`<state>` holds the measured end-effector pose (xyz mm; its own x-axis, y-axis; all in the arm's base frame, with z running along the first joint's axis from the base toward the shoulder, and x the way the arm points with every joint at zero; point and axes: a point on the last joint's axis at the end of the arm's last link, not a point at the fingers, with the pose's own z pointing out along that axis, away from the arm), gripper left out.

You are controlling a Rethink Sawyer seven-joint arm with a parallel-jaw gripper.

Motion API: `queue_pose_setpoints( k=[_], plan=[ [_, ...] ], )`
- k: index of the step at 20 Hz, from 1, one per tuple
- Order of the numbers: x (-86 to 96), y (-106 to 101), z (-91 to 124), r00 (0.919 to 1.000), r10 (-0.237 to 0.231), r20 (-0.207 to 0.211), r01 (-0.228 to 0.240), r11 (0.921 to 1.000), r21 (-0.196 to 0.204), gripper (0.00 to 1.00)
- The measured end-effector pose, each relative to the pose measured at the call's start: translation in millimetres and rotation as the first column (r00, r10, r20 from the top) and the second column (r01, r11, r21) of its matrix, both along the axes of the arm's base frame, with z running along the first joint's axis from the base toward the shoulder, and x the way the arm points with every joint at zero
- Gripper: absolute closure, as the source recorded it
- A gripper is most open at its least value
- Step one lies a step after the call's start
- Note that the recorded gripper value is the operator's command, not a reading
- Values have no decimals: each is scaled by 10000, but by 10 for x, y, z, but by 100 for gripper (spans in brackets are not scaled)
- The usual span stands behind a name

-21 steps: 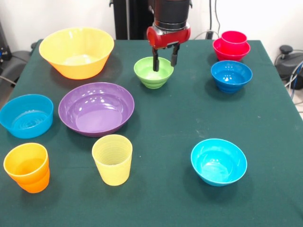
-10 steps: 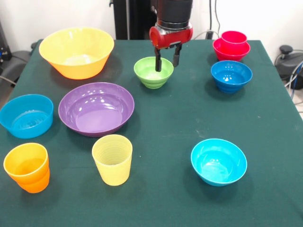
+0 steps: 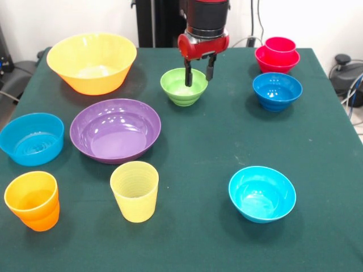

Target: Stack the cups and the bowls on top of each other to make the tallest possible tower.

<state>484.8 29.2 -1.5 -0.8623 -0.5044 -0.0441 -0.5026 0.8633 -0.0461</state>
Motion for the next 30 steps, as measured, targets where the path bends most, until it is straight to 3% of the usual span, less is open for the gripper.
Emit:
queue_pose_setpoints(
  k=[7, 15, 30],
  plan=[
    [-97, -33, -75, 9998, -60, -211, 59, 10000, -58, 0],
    [-155, -37, -81, 10000, 75, 29, -75, 9998, -207, 0],
    [-379, 29, 42, 9997, 154, -166, -159, 9994, -313, 0]
  ],
)
